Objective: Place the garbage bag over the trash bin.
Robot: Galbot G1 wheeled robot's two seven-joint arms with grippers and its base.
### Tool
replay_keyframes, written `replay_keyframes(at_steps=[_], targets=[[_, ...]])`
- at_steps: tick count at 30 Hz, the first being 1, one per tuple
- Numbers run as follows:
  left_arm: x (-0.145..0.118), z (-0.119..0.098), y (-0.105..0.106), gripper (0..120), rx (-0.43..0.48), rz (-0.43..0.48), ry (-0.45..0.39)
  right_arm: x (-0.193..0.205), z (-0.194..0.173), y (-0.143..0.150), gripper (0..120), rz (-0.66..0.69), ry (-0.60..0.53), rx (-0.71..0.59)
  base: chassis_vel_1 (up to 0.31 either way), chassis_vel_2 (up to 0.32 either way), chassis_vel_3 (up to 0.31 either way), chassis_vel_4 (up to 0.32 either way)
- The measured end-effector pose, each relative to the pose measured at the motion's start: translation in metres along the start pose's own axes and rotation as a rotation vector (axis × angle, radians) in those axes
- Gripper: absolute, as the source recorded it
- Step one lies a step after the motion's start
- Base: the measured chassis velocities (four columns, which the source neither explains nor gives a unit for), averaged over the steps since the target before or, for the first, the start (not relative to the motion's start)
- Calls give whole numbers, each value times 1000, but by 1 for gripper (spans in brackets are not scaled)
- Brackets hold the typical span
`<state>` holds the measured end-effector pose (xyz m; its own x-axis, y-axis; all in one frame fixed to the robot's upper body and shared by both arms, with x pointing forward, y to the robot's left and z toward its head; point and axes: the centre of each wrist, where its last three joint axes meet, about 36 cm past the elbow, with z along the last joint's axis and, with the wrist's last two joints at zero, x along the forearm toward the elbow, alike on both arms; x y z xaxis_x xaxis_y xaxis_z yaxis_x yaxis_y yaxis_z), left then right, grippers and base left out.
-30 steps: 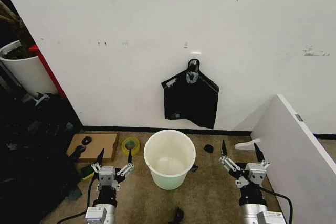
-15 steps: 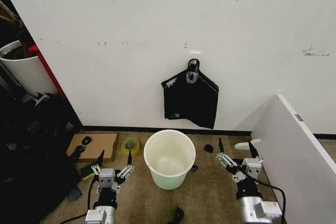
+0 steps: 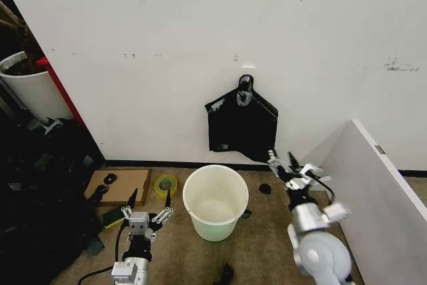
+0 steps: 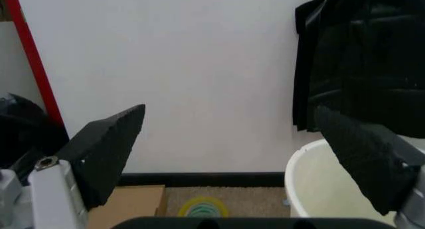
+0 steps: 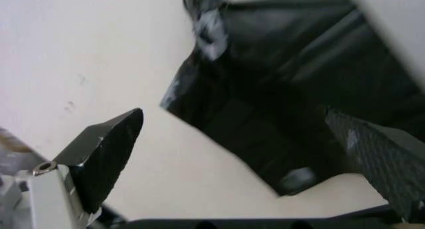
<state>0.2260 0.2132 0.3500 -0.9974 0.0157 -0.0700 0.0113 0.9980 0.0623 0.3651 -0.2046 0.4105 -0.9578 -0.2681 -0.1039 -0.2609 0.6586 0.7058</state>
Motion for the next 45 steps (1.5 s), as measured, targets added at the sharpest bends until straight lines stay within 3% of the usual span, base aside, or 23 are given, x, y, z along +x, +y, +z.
replay_keyframes(at_steps=[14,31,40,45], targets=[[8,1,-2,100,-15,-22,7,-103,0,2,100,-89,32,-267,0,0,0,0],[3,0,-1,100,-22,-17,4,-175,-9,-16,100,-84,-48,-259,0,0,0,0],[3,0,0,100,-24,-18,8,-187,-11,-22,100,-78,-66,-256,0,0,0,0],[3,1,0,100,-22,-22,10,-187,-13,-17,94,-99,-69,-257,0,0,0,0]])
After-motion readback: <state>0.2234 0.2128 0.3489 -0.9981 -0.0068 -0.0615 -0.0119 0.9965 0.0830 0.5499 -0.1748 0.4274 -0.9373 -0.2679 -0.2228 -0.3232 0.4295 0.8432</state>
